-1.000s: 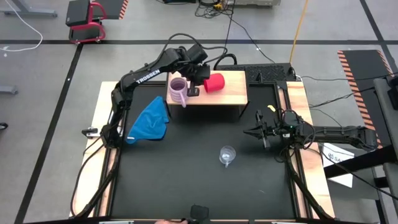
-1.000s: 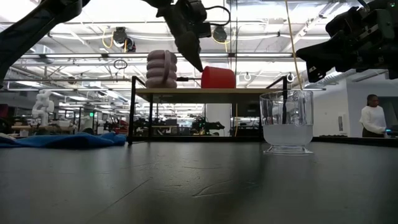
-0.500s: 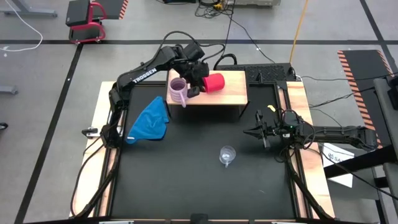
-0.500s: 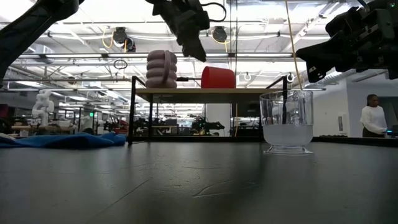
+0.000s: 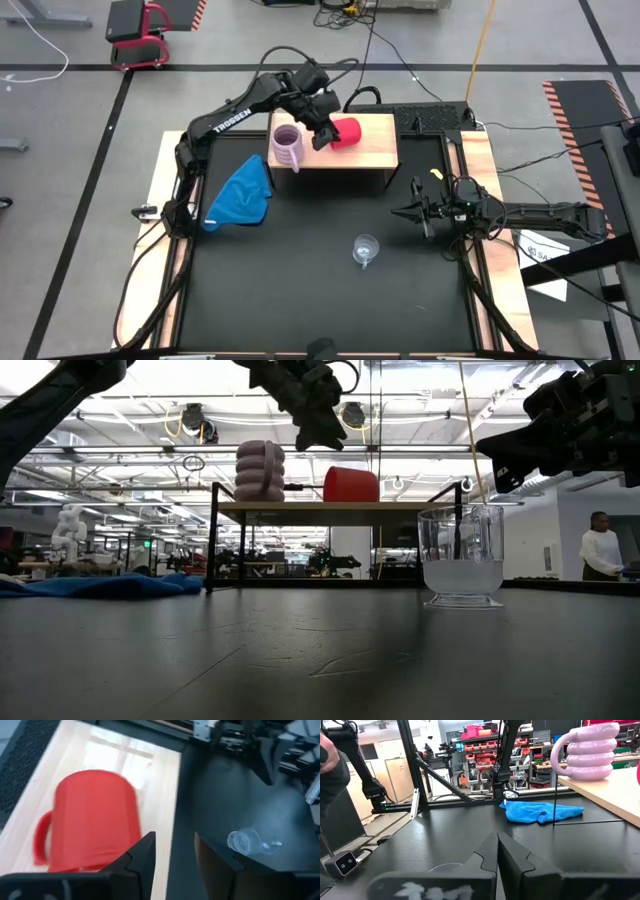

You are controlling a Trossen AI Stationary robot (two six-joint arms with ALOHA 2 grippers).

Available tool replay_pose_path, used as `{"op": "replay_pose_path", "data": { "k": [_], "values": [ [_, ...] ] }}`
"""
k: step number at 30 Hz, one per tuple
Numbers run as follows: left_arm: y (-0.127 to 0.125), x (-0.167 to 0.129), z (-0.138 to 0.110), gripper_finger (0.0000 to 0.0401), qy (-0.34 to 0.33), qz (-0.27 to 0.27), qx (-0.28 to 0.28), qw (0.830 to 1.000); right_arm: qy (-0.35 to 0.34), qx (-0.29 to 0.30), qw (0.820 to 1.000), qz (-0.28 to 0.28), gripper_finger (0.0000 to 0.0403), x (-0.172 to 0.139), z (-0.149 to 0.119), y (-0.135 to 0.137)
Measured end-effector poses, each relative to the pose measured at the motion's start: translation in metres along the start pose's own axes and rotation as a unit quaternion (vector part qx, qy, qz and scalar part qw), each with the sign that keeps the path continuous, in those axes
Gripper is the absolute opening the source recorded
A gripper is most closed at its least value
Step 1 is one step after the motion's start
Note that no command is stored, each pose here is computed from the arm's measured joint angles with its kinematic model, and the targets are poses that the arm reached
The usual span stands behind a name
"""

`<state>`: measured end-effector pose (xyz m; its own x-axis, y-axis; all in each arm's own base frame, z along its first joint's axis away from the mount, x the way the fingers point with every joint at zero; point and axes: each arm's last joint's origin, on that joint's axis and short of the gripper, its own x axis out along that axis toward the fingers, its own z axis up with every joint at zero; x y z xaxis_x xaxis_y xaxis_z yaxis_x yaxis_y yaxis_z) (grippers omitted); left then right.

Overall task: Stack small to large cups/mugs on shelf
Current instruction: Put the red mug on the shelf

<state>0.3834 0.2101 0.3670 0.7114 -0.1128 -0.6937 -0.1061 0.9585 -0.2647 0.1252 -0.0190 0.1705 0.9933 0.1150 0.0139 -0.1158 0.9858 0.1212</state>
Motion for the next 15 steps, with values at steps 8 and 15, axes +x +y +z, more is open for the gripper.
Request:
{"op": "replay_pose_path", "data": {
  "k": [8,15],
  "values": [
    [0.010,-0.004,-0.002,0.0131,0.003,0.034,-0.059,0.998,0.000,0.000,1.000,0.000,0.0000,0.000,0.000,0.000],
    [0.016,-0.007,-0.006,0.0131,0.016,0.041,-0.070,0.997,-0.002,-0.001,1.000,0.000,0.0000,0.000,0.000,0.000]
  ]
}}
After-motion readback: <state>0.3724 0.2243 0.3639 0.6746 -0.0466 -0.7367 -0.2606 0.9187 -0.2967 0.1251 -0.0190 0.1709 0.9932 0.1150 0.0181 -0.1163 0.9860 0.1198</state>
